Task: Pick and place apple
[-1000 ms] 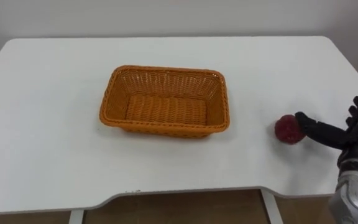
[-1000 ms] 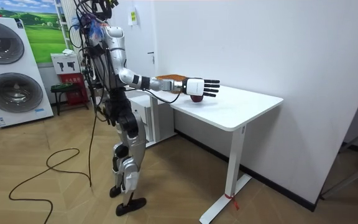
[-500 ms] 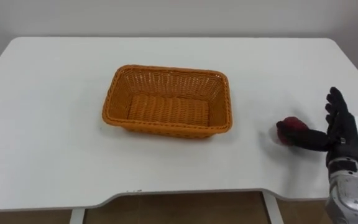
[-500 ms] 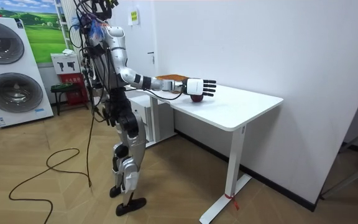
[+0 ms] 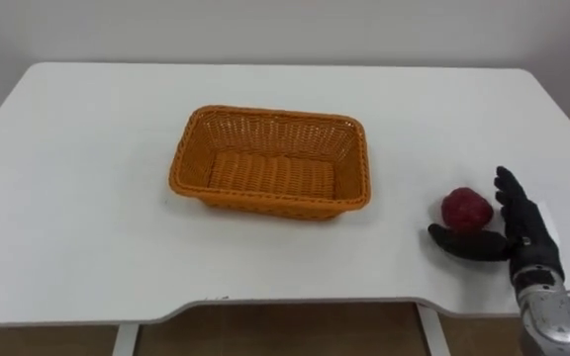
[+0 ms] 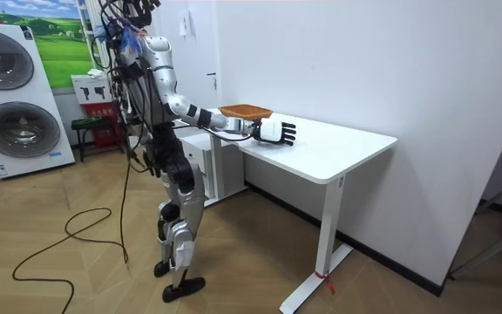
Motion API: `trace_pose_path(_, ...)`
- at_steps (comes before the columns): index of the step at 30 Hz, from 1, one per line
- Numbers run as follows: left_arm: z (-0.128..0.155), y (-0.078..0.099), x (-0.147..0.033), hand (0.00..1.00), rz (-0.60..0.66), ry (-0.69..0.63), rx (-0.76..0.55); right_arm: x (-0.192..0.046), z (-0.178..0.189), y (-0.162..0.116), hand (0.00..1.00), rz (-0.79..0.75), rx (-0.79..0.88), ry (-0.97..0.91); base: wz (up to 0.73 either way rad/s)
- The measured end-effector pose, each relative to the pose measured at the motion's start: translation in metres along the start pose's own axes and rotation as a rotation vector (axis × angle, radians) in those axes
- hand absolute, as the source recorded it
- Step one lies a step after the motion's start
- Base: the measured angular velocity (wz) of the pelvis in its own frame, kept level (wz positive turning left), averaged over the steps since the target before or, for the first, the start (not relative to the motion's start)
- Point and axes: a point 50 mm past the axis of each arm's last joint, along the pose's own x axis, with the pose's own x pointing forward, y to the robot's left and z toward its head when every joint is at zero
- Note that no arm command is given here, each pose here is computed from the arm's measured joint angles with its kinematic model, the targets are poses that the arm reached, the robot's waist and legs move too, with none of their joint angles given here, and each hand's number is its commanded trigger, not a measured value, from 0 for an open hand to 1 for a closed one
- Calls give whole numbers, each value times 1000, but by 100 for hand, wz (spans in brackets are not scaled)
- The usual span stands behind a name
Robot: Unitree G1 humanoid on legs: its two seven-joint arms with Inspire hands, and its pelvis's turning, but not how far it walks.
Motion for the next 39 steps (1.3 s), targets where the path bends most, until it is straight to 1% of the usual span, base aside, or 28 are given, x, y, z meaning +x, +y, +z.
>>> trace_pose_path(1,0,1,0,0,2,0,0,0,-1,0,54,6,-14,2,0)
trace_pose_path(2,-1,1,0,0,3,1,0,0,-1,1,88,14,-36,1,0)
trace_pose_path(3,-1,2,0,0,4,1,0,0,-2,1,100,18,-45,2,0)
trace_pose_path(7,-3,5,0,0,1,3,11,0,-6,-3,100,27,-106,3,0)
trace_pose_path(11,-1,5,1,0,-16,2,17,10,-4,-14,100,7,-177,9,0)
trace_pose_path(17,-4,4,1,0,-24,26,19,15,-3,-17,100,3,-241,25,0)
trace_pose_path(27,-6,3,0,0,-40,40,19,15,-4,-16,100,3,-242,34,0)
trace_pose_path(32,-4,2,1,0,-45,35,37,16,-3,-14,100,-10,-215,31,0)
trace_pose_path(36,-1,2,1,0,-43,24,37,17,3,-12,100,-10,-181,18,0)
trace_pose_path(39,1,2,2,0,-41,17,35,19,15,-10,100,-11,-147,-31,0)
